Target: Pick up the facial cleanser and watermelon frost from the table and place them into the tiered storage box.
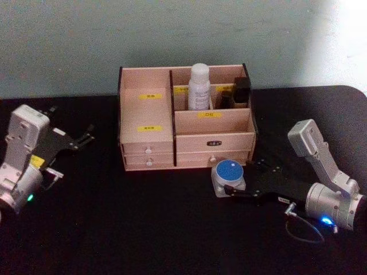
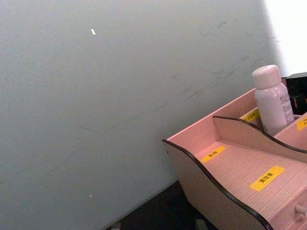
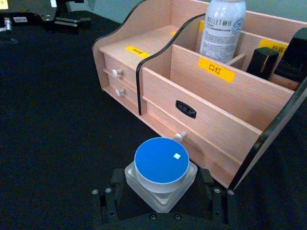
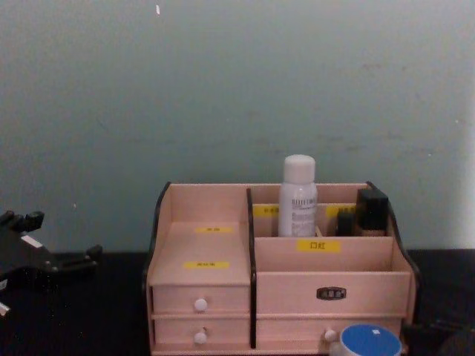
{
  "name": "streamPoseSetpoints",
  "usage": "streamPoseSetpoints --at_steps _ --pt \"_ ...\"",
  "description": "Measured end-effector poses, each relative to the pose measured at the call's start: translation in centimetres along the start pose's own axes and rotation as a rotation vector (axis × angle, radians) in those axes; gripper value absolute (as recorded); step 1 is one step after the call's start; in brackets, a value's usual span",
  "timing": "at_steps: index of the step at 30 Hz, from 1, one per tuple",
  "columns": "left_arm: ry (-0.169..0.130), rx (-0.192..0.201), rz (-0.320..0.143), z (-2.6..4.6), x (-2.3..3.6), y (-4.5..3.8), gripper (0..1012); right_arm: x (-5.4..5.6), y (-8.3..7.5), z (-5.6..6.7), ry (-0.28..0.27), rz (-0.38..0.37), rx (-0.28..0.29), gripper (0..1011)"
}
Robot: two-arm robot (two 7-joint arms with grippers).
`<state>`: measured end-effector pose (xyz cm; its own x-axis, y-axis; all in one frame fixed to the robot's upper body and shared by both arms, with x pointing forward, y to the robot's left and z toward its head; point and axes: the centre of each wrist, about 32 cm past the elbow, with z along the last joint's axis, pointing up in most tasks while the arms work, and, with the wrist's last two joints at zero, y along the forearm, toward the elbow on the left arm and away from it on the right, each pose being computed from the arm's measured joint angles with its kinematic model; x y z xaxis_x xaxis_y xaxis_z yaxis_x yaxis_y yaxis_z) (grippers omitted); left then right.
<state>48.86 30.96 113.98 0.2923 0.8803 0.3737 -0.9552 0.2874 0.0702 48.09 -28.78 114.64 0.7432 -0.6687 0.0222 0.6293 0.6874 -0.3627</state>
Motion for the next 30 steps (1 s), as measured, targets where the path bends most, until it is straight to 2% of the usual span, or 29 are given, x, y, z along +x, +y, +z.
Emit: streamPoseSetpoints --at_steps 19,30 --pt "0.000 0.000 0.000 0.00 0.00 0.00 1001 0.4 1.6 0.1 0.012 0.012 0.000 1003" --pt "0.000 0.000 0.000 0.00 0.00 0.00 1001 0.5 1.9 0.2 0.011 0.014 -0.001 1003"
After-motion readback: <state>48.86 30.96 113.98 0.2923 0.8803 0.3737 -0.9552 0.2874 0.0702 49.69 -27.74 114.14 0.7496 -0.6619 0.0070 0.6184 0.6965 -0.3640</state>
